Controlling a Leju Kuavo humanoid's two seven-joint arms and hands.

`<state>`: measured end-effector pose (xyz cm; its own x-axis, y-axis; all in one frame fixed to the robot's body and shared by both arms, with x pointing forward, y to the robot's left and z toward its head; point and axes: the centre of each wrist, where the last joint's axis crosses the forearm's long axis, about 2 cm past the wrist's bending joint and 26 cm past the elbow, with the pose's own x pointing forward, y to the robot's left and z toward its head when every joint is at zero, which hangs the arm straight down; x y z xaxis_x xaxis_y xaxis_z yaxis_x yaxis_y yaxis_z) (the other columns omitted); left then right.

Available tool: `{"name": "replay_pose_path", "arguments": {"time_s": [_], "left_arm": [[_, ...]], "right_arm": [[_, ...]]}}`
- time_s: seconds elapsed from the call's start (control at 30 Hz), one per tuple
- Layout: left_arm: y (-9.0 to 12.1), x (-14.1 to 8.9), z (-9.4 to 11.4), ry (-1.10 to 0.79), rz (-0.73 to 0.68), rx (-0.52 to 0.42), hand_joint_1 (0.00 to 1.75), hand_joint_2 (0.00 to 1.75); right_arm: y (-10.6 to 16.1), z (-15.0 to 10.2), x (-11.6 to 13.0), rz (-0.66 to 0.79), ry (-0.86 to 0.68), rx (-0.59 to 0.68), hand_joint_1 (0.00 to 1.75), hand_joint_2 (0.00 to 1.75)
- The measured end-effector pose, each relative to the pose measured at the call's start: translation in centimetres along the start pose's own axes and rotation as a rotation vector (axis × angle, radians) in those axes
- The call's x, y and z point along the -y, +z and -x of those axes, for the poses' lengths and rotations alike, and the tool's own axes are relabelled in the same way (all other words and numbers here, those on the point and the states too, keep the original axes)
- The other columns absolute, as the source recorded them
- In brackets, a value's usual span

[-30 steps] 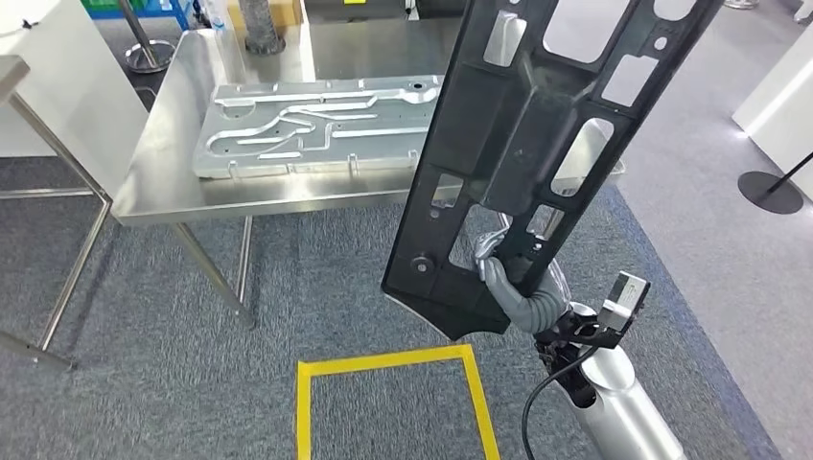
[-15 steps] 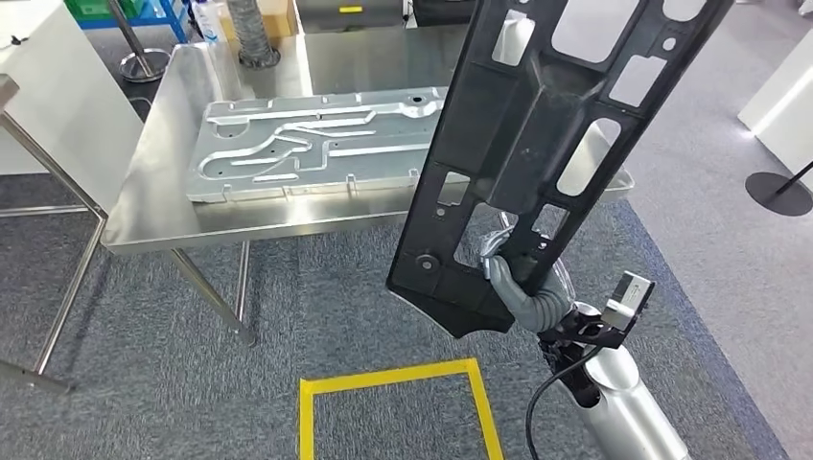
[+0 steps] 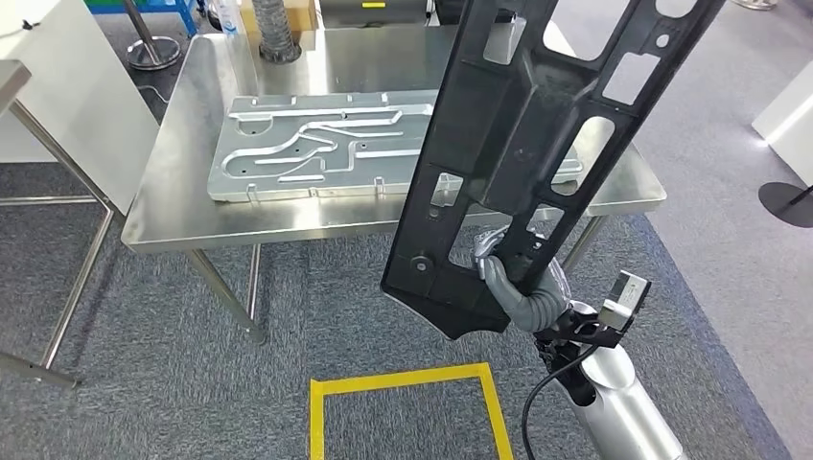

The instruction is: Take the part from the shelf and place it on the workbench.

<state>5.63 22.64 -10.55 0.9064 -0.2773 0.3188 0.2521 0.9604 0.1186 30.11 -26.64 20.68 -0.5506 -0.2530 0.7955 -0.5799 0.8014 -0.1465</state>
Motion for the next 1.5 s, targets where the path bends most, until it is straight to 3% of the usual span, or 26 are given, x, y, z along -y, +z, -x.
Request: {"name": "replay_pose_path", "arguments": {"time_s": [1.2,1.5], "left_arm": [[-0.03,-0.16,0.01,0.005,-0.013,0.002,0.0,1.75],[-0.05,-0.2,-0.02,0.019,-0.003,0.016,0.0,1.75]], "right_arm": [[-0.22,0.33,0.41,0.009,-0.009,0.007,1.75,1.75],[-0.12,0.29,0.81,0.03,0.051,-0.01,1.75,1.75]]}}
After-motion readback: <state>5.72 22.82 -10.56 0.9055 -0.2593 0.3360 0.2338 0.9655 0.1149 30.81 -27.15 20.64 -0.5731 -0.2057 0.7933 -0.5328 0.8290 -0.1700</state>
